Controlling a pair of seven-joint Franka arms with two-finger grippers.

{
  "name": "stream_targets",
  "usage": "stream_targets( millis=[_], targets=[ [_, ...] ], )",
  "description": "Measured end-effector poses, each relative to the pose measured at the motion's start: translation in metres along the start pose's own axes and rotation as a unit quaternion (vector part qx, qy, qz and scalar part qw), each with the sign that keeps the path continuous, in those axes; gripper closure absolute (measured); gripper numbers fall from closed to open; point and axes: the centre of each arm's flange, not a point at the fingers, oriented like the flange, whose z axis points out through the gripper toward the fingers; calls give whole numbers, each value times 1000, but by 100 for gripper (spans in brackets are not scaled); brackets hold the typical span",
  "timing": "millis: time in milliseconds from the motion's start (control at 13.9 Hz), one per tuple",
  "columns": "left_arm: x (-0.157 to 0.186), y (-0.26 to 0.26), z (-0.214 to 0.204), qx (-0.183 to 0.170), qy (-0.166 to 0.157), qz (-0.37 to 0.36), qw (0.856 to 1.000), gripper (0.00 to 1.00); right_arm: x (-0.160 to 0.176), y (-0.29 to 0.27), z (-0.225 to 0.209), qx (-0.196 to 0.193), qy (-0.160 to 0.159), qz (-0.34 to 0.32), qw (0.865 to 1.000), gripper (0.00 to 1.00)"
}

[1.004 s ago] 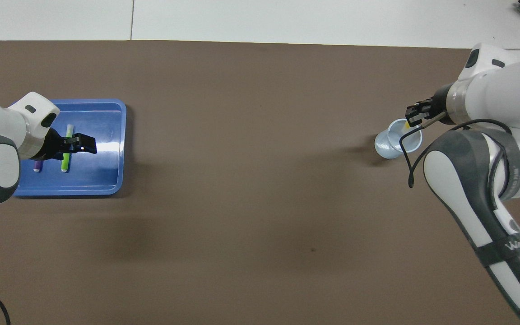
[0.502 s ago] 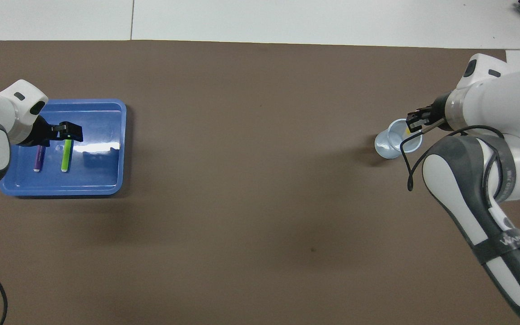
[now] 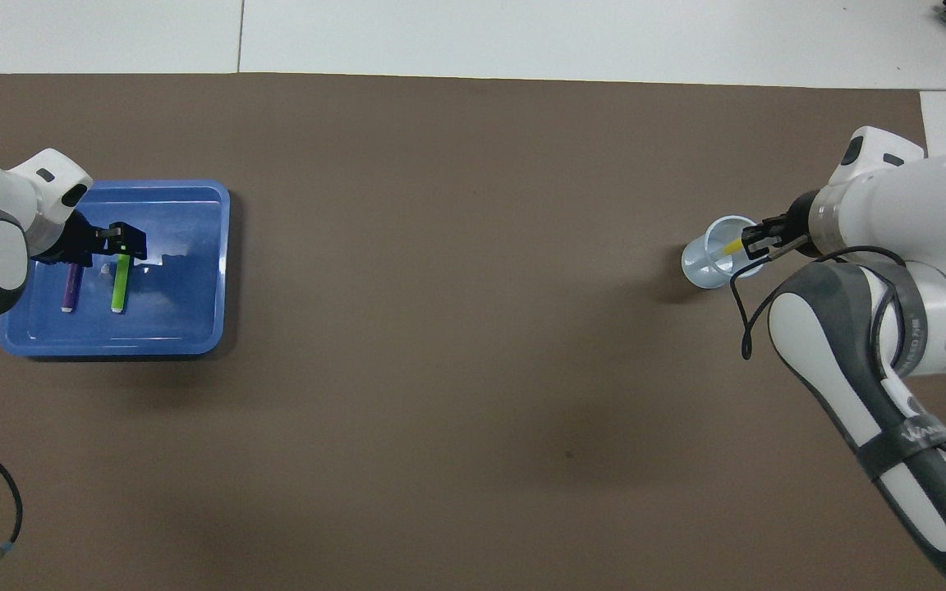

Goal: Transfer and insert pens with both arms
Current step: 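Insert the yellow pen into the white cup with the right gripper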

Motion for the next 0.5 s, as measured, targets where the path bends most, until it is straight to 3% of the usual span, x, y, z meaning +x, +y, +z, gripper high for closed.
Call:
stream_targets(
  millis=[72,359,430,502],
  targets=[
    [0,1,-1,3,0,8,1000,25,0,0,-1,0,0,0,1000,51],
    [3,-2,-3,7,14,46,999,29,4,-2,-16,7,7,6,1000,8],
    [4,-1,-2,7,14,49,999,28,7,-4,-26,13,8,9,1000,1],
    [4,-1,-1,6,13,50,999,28,9,-6,-37,21,12,13,1000,0]
  ],
)
